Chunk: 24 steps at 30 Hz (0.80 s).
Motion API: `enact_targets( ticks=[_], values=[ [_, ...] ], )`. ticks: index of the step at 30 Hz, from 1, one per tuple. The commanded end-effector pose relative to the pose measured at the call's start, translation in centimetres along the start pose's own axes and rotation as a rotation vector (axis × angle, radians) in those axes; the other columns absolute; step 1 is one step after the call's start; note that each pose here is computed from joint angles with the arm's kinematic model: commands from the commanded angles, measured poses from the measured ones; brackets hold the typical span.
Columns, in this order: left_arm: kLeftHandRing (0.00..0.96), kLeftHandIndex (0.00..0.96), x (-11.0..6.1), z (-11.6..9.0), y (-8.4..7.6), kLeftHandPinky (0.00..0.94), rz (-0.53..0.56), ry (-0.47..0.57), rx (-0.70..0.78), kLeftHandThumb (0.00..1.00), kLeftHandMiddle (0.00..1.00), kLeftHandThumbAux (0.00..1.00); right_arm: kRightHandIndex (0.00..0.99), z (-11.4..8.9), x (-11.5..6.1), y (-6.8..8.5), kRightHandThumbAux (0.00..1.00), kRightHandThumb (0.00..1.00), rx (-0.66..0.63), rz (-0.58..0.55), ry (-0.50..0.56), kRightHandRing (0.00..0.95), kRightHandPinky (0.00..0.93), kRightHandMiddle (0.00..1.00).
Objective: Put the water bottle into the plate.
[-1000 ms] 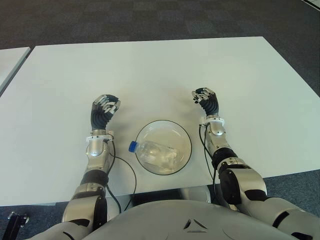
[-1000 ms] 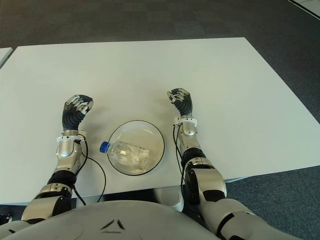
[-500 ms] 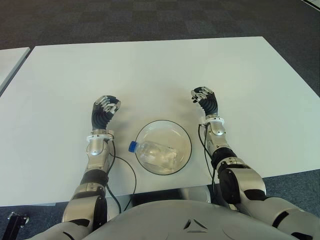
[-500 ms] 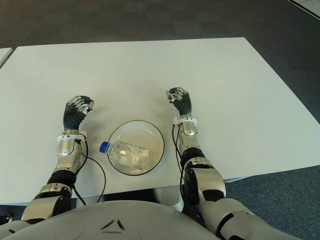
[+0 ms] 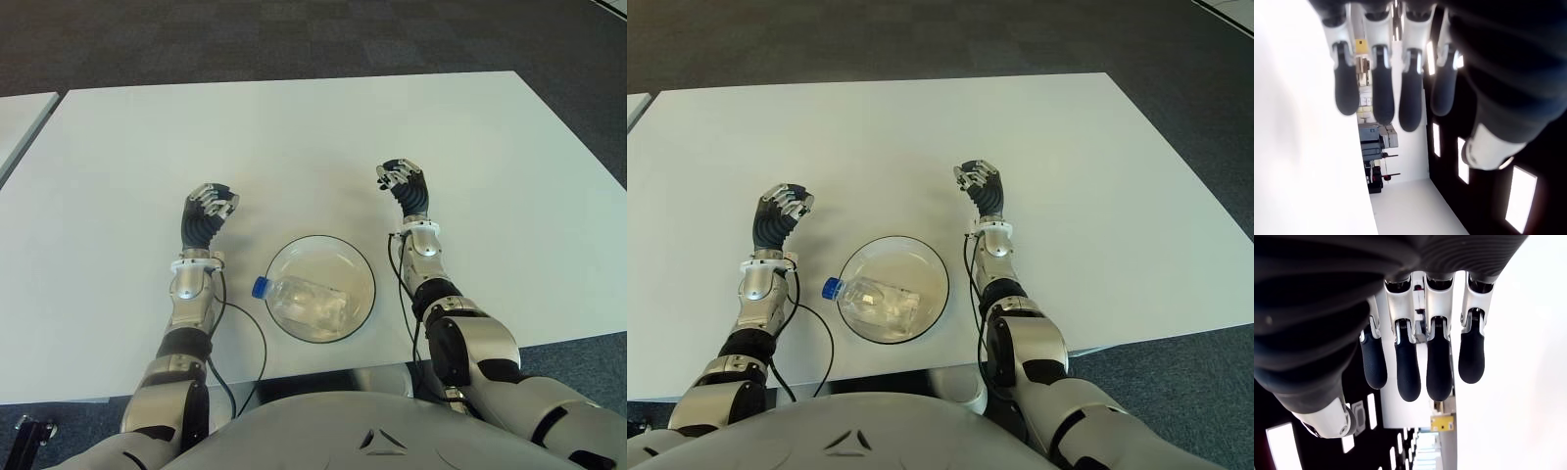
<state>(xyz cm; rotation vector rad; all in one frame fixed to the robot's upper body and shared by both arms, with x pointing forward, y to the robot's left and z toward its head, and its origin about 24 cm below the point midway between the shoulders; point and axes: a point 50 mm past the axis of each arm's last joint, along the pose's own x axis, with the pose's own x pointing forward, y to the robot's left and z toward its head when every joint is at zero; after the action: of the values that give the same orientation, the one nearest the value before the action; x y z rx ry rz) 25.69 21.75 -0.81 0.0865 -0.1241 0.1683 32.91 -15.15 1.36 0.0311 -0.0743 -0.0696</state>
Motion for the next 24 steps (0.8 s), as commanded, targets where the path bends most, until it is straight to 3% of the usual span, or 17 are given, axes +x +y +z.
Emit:
enact_targets(
  ticks=[1,16,24],
  values=[
    [0.509,0.431,0.0,-0.1,0.1,0.49,-0.024,0.02,0.016,0.696,0.511,0.715,0.433,-0.4,-0.1,0.0,0.727,0.707,-0.008,-0.018,0.022,0.518,0.52,0.498],
    [0.496,0.43,-0.3,-0.5,0.1,0.477,-0.016,0.05,0.002,0.692,0.508,0.716,0.432,-0.5,-0.7,0.0,0.728,0.707,0.015,-0.036,-0.009,0.521,0.551,0.495],
    [0.401,0.423,-0.3,-1.7,0.3,0.383,-0.003,0.118,-0.05,0.694,0.416,0.718,0.433,-0.7,-1.1,-0.3,0.728,0.707,0.028,-0.036,-0.015,0.538,0.579,0.497]
  ],
)
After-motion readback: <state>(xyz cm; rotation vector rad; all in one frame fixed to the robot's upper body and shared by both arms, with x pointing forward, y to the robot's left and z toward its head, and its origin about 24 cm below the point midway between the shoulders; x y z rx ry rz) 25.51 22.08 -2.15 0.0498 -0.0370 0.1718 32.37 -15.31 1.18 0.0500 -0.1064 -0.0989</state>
